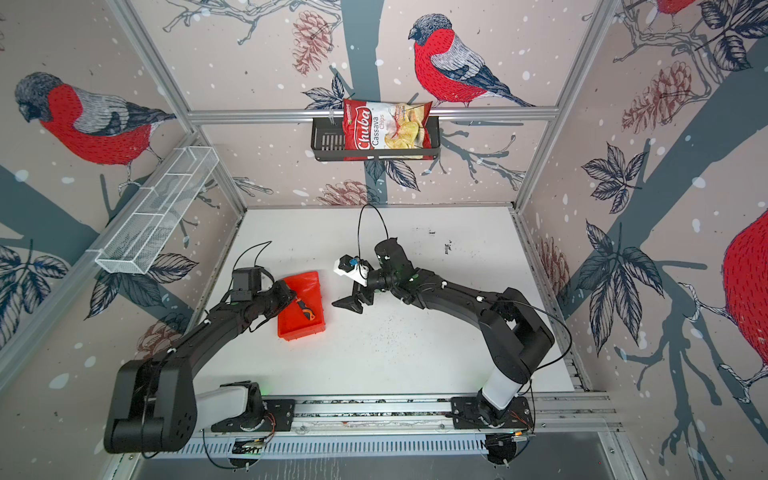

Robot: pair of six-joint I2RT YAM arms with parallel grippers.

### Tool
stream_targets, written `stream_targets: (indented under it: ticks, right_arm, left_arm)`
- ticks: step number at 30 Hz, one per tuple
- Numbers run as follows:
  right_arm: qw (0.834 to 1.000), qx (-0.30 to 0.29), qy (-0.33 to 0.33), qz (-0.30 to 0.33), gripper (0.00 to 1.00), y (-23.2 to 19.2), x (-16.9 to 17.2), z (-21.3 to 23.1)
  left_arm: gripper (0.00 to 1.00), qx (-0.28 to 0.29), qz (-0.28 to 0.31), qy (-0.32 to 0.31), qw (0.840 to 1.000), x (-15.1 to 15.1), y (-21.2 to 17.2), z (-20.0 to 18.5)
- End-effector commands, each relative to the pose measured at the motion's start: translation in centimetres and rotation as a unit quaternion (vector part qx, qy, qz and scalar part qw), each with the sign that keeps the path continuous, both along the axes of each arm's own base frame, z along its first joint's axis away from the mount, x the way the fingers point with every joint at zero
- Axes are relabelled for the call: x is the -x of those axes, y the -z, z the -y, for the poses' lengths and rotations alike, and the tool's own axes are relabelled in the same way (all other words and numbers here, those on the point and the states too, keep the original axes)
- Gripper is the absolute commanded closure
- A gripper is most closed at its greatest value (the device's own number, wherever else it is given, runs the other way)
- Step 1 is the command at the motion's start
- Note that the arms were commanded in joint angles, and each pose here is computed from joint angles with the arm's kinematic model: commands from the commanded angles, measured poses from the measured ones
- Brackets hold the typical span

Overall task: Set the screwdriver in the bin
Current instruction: 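Lower the screwdriver into the red bin and open the left gripper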

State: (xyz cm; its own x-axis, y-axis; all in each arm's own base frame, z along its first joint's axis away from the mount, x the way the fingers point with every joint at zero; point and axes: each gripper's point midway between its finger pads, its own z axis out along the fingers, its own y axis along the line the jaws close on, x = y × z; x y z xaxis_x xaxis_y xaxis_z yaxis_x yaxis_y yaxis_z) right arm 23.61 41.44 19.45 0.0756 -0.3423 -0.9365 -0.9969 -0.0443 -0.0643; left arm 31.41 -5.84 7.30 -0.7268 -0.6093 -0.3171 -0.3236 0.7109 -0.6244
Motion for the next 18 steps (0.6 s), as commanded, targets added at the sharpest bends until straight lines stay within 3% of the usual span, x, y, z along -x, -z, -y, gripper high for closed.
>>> stream_targets:
  ticks: [1,5,13,18]
  right_arm:
    - [1.0,-0.007,-0.014,0.002,0.0,-0.4,0.3,-0.3]
    - [1.0,-0.006,-0.01,0.0,0.0,-0.2,0.1,-0.1]
    - [1.0,-0.013,0.001,-0.003,0.0,-0.4,-0.6,0.3]
    - [1.0,-0.017,0.008,-0.003,0.0,-0.7,-1.0,0.8]
  left_arm:
    - [1.0,0.004,0.014,-0.006,1.0,-0.9,-0.2,0.0]
    - [0.99,0.003,0.012,-0.007,1.0,-1.1,0.0,0.1]
    - [0.74,-0.008,0.015,-0.006,1.0,-1.2,-0.5,-0.2]
    - [0.66,-0.024,0.026,-0.006,0.999,-1.3,-1.6,-0.6]
